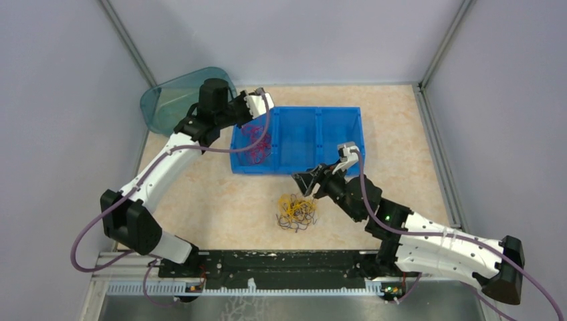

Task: Untangle the cables
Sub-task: Place the cable in the bin, then adjust the cable at the center of the board.

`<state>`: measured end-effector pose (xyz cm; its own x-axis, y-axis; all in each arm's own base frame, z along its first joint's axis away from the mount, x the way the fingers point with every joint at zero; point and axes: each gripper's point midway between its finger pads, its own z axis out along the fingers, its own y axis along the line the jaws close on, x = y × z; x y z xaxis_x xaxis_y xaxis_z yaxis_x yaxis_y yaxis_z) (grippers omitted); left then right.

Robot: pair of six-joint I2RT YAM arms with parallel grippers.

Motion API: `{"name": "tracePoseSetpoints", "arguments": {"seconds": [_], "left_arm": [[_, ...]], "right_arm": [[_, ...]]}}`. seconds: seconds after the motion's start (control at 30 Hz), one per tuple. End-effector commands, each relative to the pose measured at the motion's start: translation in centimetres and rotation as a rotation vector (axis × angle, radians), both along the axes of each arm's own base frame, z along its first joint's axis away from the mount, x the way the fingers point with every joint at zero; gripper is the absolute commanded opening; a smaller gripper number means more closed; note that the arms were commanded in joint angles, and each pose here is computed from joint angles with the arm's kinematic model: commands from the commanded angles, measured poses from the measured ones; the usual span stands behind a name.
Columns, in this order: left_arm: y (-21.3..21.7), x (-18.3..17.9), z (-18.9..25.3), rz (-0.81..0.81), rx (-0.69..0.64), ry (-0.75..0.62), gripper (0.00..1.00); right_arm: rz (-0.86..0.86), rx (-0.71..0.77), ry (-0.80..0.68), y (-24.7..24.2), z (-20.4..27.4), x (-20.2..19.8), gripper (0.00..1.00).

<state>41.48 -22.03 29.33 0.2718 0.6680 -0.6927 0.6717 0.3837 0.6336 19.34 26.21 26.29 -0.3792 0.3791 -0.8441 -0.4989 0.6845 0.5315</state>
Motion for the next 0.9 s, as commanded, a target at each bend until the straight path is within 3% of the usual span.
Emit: {"name": "tracePoseSetpoints", "arguments": {"seconds": [0.0, 0.2, 0.37, 0.53, 0.7, 0.87], "left_arm": [[-0.1, -1.0, -3.7, 0.036, -0.020, 0.195, 0.25], [-0.4, -0.8, -6.0, 0.037, 0.023, 0.301, 0.54], [-0.2, 1.1, -3.8, 0.066, 0.008, 0.254, 0.81], [0.2, 1.5, -1.2, 0.053, -0.026, 0.258, 0.86], [-0.2, -3.8, -3.0, -0.102, 0.005, 0.422, 0.99], [0.5, -11.6, -7.2, -0.231, 0.030, 0.571, 0.99]], "right_arm": [[-0.024, 0.044, -0.003, -0.5, 0.7, 0.0, 0.59], [-0.032, 0.047, 0.003, -0.8, 0.6, -0.1, 0.59], [-0.037, 0.035, 0.009, -0.9, 0.3, 0.0, 0.59], [-0.039, 0.008, 0.035, -1.1, -0.7, -0.2, 0.59], [-0.020, -0.083, 0.128, -1.2, -4.1, -0.9, 0.63], [0.053, -0.161, 0.247, -1.4, -9.4, -3.0, 0.63]]}}
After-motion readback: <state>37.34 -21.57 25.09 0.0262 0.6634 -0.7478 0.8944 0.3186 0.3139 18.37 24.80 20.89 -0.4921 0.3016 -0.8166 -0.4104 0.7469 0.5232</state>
